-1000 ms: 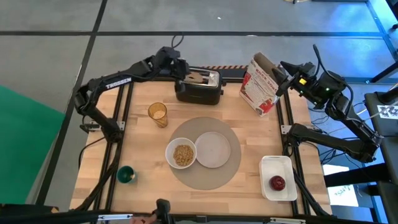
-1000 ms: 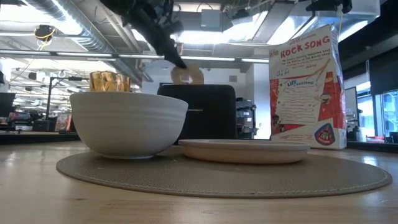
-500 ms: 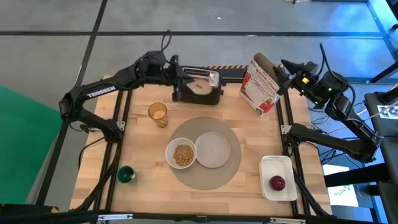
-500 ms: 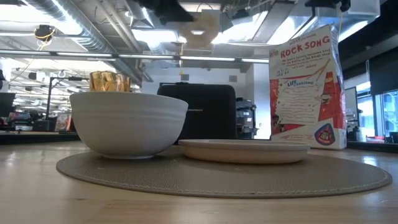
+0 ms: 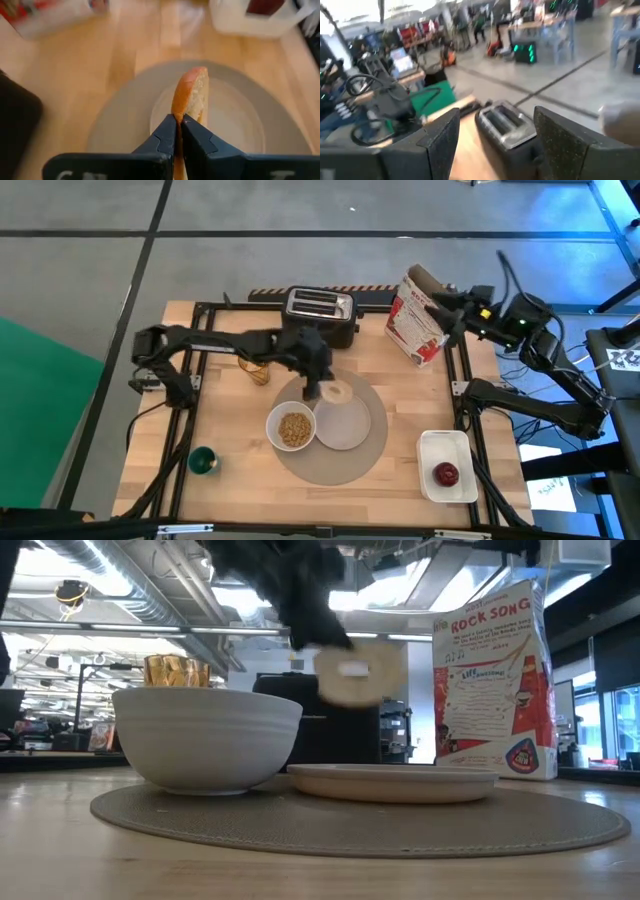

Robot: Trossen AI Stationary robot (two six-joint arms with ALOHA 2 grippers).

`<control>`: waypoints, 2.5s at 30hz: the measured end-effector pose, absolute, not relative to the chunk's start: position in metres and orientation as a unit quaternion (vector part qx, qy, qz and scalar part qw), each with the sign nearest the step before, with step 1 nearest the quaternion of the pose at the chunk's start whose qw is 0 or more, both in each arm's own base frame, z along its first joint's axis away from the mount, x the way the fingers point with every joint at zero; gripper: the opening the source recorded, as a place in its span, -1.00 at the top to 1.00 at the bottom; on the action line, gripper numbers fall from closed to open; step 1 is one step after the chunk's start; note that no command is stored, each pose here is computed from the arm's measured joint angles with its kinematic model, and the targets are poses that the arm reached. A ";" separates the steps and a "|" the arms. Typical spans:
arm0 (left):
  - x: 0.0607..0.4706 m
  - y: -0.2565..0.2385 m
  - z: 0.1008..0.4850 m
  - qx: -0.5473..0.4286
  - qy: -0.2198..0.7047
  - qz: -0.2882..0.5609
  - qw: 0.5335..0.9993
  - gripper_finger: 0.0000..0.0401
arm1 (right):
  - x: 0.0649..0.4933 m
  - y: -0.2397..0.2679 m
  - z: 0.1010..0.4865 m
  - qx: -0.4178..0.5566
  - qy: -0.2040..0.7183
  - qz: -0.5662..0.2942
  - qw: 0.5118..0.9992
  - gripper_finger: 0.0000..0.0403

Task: Arrange a breakfast setting
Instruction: Put the bagel on the gray plate, then put the apple on the gray plate

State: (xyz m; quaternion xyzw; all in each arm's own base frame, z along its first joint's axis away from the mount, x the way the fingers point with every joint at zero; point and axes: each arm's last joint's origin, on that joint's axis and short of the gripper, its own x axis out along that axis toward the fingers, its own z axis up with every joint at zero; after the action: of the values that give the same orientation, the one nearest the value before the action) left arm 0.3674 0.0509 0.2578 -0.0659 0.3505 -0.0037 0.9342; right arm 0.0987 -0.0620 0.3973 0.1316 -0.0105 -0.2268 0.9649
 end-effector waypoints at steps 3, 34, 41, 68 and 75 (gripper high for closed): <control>0.379 0.050 0.230 -0.088 0.383 -0.005 0.920 0.93 | 0.104 -0.064 0.391 0.145 0.021 -0.212 0.966 -0.22; 0.372 0.070 0.228 -0.170 0.396 0.070 0.899 -0.04 | 0.190 -0.003 0.330 0.243 0.285 -0.125 0.919 -0.14; 0.350 0.082 0.290 -0.134 0.285 0.086 0.945 -0.03 | 0.189 0.029 0.297 0.389 0.456 -0.142 0.788 0.06; 0.338 0.078 0.344 0.000 0.131 0.055 0.990 -0.03 | 0.115 0.175 0.265 0.488 0.656 -0.254 0.516 0.15; 0.338 0.078 0.344 -0.004 0.132 0.055 0.990 -0.03 | 0.124 0.186 0.247 0.457 0.660 -0.285 0.523 0.15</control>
State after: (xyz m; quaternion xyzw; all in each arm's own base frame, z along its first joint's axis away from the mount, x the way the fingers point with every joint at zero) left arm 0.3379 0.0784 0.3442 -0.0039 0.1316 0.0552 0.9898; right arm 0.1239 0.1857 0.2465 0.4570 0.6601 -0.2854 0.5235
